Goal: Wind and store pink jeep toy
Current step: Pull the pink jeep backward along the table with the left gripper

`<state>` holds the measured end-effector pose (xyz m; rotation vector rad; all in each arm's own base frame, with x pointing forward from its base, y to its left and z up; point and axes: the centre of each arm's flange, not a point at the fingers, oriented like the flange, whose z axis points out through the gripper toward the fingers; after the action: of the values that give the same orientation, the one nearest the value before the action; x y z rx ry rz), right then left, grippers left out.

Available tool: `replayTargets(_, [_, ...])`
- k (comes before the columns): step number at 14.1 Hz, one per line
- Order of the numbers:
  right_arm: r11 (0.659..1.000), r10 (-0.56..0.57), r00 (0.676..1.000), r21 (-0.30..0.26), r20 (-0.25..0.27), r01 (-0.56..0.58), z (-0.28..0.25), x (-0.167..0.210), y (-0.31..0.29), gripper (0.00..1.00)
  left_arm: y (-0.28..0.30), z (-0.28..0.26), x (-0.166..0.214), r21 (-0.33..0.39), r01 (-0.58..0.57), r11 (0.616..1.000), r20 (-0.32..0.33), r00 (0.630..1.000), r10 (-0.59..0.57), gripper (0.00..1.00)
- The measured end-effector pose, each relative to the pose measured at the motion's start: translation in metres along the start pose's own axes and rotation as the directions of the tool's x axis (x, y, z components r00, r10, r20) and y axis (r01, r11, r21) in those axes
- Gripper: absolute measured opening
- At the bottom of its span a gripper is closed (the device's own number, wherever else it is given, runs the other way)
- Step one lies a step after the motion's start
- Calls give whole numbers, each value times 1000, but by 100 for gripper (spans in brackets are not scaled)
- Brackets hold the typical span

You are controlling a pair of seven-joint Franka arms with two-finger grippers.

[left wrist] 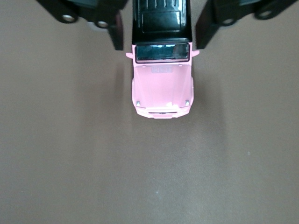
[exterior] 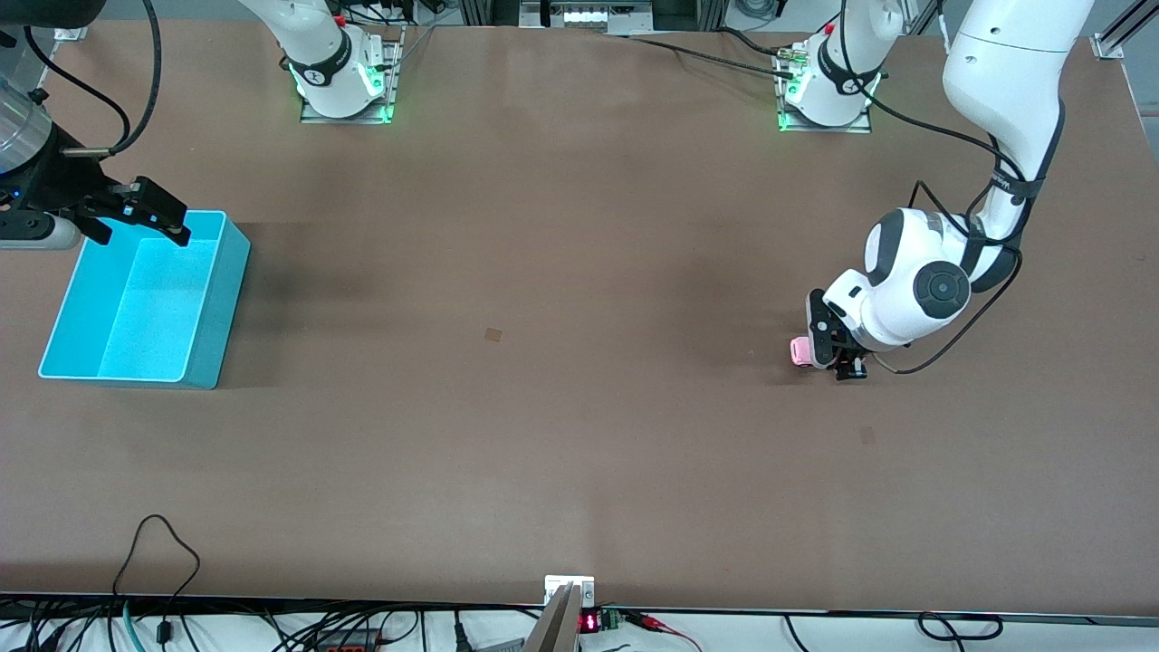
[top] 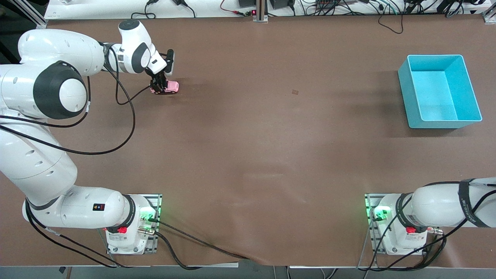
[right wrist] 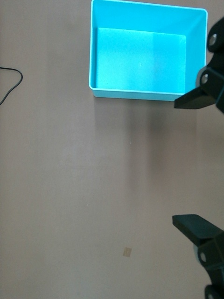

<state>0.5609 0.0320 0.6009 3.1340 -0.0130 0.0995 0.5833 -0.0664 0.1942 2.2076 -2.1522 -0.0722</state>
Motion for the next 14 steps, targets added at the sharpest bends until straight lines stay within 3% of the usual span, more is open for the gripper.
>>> replayTargets(1, [1000, 0, 1000, 0, 0, 0, 0, 0, 0, 100, 0, 0, -1, 0, -23, 1000, 0, 1000, 23, 53])
replayTargets(2, [1000, -1, 1000, 0, 0, 1, 0, 0, 0, 100, 0, 0, -2, 1, -44, 999, 0, 999, 44, 51])
replayTargets(9, [1000, -2, 1000, 0, 0, 2, 0, 0, 0, 100, -1, 0, -5, -2, -84, 996, 0, 996, 84, 51])
replayTargets(11, [1000, -2, 1000, 0, 0, 2, 0, 0, 0, 100, -2, 0, -23, -2, -68, 998, -2, 998, 68, 51])
replayTargets(14, [1000, -2, 1000, 0, 0, 2, 0, 0, 0, 100, -7, -1, -82, 0, -69, 998, -7, 998, 69, 51])
